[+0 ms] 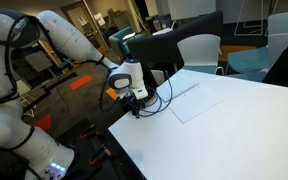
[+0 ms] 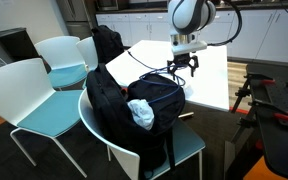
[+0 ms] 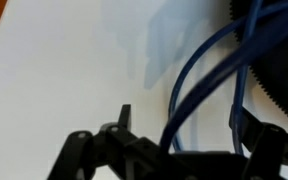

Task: Fold the cable

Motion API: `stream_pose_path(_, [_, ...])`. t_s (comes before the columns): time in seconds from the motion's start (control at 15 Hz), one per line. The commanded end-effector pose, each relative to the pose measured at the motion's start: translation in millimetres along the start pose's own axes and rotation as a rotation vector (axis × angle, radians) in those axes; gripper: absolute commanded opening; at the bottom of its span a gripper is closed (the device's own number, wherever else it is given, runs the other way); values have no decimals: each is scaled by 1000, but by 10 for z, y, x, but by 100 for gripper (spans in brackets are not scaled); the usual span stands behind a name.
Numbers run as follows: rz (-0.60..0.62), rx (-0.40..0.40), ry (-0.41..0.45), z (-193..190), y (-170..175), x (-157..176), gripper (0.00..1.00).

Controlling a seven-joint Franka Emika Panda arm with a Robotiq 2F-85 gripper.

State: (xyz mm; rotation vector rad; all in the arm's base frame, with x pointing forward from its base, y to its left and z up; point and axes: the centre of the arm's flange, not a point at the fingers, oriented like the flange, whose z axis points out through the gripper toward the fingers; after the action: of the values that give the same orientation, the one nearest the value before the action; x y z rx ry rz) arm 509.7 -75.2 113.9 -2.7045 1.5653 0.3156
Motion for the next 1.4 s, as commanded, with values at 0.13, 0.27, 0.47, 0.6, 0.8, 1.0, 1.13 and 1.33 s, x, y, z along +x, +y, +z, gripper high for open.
stream_pose_path(0.13, [49, -11, -19, 139, 21, 84, 100])
stream_pose_path(0.27, [56, -10, -30, 192, 14, 92, 72])
stream_pose_path(0.47, [68, 3, -36, 202, -24, 103, 49])
stream_pose_path(0.6, [77, 15, -33, 178, -39, 120, 34])
stream_pose_path(0.8, [87, 23, -29, 151, -36, 147, 12])
stream_pose_path(1.0, [94, 13, -22, 126, -21, 170, 0])
stream_pose_path(1.13, [125, 21, 16, -88, 51, 174, 3])
stream_pose_path(1.33, [190, 69, 107, -552, 264, 294, 1])
